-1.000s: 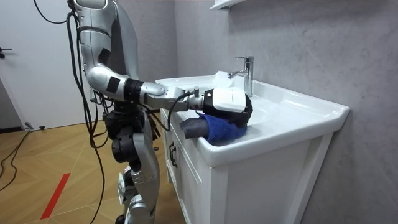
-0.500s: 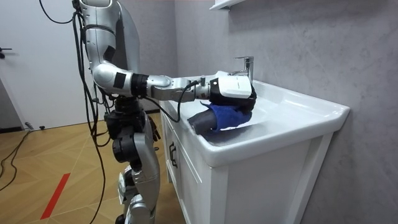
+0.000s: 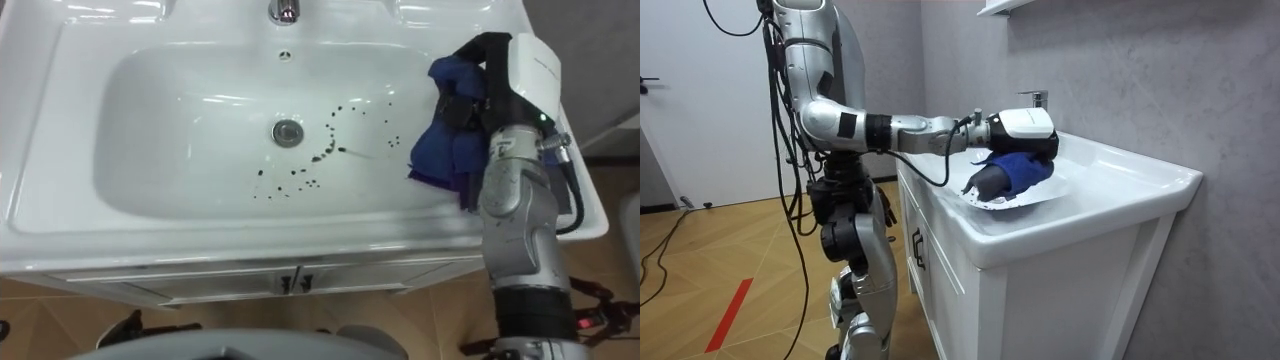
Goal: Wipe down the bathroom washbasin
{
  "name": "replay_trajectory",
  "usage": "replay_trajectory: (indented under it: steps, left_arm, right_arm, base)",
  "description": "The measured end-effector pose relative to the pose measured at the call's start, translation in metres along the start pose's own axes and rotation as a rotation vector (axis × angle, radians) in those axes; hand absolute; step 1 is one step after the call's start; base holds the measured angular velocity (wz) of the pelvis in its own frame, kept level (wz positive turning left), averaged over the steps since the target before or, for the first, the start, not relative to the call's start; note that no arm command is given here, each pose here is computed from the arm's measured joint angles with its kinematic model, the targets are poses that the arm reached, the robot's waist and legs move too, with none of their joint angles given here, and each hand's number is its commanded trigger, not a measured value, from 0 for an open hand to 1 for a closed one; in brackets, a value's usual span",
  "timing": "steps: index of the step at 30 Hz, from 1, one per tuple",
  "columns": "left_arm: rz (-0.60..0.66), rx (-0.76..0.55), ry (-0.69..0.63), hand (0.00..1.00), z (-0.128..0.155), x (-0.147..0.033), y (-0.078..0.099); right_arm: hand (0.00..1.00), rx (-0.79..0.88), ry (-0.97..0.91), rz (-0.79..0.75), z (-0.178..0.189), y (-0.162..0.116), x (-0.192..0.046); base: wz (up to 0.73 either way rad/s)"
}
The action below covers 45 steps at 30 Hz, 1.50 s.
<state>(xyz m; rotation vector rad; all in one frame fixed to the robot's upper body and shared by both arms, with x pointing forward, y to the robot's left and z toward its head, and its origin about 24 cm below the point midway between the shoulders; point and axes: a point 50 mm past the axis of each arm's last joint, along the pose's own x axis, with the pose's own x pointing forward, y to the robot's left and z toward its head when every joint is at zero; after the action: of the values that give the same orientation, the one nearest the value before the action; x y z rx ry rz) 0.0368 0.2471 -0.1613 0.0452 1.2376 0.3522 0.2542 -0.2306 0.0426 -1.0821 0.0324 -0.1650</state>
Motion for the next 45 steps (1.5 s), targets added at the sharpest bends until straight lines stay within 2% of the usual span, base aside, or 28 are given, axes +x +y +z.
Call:
replay_trajectory:
  steps: [9, 18, 27, 30, 38, 45]
  left_arm:
    - [0.005, -0.016, -0.01, 0.0, 0.004, 0.001, 0.001]
    - [-0.011, 0.009, -0.02, 0.0, 0.007, 0.001, 0.003]
    - [-0.034, 0.024, -0.028, 0.0, 0.011, 0.002, 0.002]
    - [-0.035, 0.056, -0.038, 0.0, 0.016, 0.003, 0.001]
    - [-0.03, 0.085, -0.04, 0.0, 0.02, 0.004, 0.001]
    - [-0.012, 0.06, -0.029, 0.0, 0.021, 0.004, 0.006]
  right_arm:
    - [1.0, -0.02, -0.045, 0.035, 0.012, 0.001, 0.006]
    - [1.0, -0.009, -0.108, -0.005, 0.035, -0.017, 0.029]
    - [1.0, -0.01, -0.104, 0.023, 0.035, -0.015, 0.031]
    - [1.0, -0.009, -0.083, 0.047, 0.03, -0.012, 0.031]
    - [1.0, -0.033, -0.039, 0.277, 0.025, 0.018, 0.042]
    - [1.0, -0.035, 0.026, 0.334, 0.014, 0.019, 0.048]
  base:
    - [0.01]
    - [0.0]
    - [0.01]
    - [0.13]
    - [0.01]
    - [0.11]
